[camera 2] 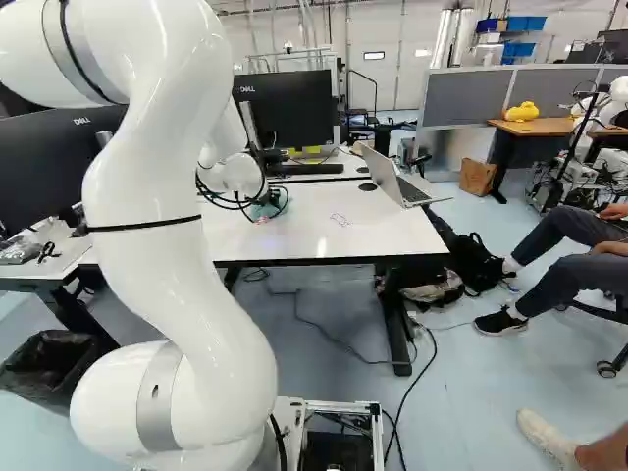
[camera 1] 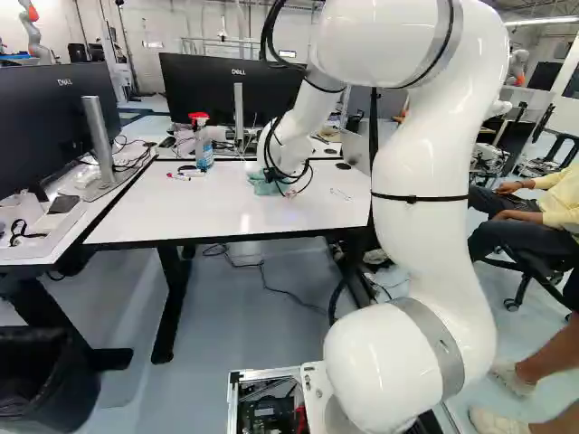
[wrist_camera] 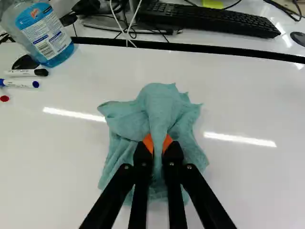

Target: Clean the table with the green towel

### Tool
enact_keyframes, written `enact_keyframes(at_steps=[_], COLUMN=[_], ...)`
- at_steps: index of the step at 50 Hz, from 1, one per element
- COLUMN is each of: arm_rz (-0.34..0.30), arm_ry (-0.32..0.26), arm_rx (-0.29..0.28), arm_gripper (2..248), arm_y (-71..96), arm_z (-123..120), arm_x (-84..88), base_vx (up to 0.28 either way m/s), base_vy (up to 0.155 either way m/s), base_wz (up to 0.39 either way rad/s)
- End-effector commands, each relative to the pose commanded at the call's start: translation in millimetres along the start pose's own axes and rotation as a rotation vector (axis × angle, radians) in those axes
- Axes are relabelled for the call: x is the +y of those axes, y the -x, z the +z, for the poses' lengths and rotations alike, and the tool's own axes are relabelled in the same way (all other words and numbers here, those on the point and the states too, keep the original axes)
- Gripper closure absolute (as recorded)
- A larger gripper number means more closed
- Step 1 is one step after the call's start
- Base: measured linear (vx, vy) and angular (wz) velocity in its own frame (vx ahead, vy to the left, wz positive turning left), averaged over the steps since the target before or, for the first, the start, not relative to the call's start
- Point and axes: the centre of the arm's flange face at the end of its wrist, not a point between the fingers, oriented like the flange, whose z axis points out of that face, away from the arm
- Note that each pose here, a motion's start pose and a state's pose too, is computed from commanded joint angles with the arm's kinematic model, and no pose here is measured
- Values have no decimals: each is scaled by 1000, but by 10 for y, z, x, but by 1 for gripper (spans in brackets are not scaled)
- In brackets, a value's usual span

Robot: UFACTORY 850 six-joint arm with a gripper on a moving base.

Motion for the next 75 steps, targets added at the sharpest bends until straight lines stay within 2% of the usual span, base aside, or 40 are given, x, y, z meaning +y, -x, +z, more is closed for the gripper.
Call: enact_keyframes(at_steps=[43, 64, 75], arm_rz=[61, 97, 104], arm_ry=[69, 109, 116], arm_rx=[41, 36, 23], arm_gripper=[210, 210, 210], arm_y=[-327, -259, -154], arm_z=[444, 356, 214], arm_x=[592, 921, 963], base_vx=[0, 0, 0], base_vy=[0, 0, 0], base_wz=[0, 0, 0])
